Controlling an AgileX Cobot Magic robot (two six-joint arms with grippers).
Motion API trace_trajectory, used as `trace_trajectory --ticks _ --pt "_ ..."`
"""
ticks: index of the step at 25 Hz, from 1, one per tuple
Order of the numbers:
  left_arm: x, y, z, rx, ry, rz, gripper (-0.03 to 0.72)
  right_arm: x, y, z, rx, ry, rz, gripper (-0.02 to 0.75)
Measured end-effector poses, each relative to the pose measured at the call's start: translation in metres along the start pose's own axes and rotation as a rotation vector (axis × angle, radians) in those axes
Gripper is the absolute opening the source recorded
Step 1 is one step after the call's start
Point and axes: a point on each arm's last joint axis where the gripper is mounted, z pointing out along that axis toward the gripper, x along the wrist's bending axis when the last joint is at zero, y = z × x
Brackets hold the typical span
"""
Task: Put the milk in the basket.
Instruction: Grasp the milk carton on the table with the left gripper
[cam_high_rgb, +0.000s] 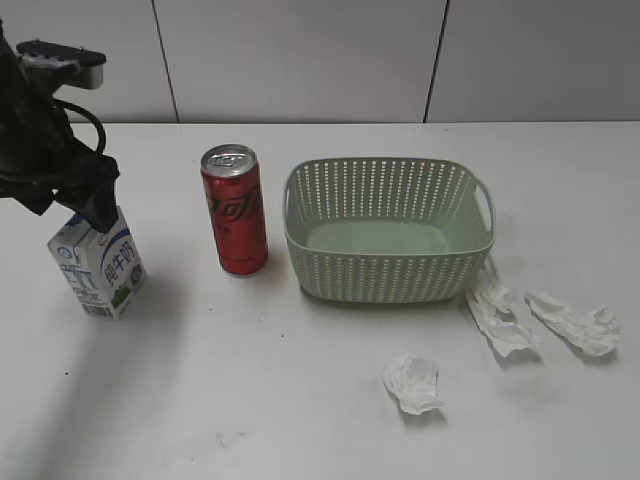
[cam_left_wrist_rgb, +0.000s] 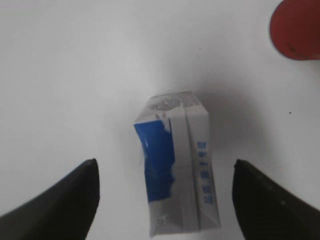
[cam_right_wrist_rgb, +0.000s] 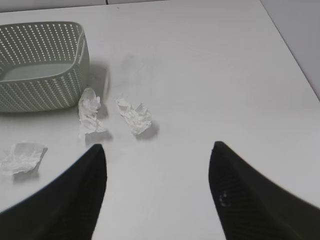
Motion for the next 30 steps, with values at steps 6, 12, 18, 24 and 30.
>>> trace_trajectory --ticks 6,12,18,24,30 --pt "0.003 0.003 0.03 0.062 -0.012 -0.006 0.61 0.0 0.0 0.0 0.0 0.0 0.0 0.519" --pt "0.004 0.004 0.047 0.09 -0.016 -0.007 0.6 0.0 0.0 0.0 0.0 0.0 0.0 0.519" --pt "0.004 0.006 0.048 0.078 -0.016 -0.009 0.402 0.0 0.0 0.0 0.0 0.0 0.0 0.519" --pt "0.004 0.005 0.048 0.088 -0.02 -0.008 0.291 0.0 0.0 0.0 0.0 0.0 0.0 0.519" --pt "0.006 0.015 0.025 0.152 -0.008 0.024 0.291 0.0 0.0 0.0 0.0 0.0 0.0 0.519"
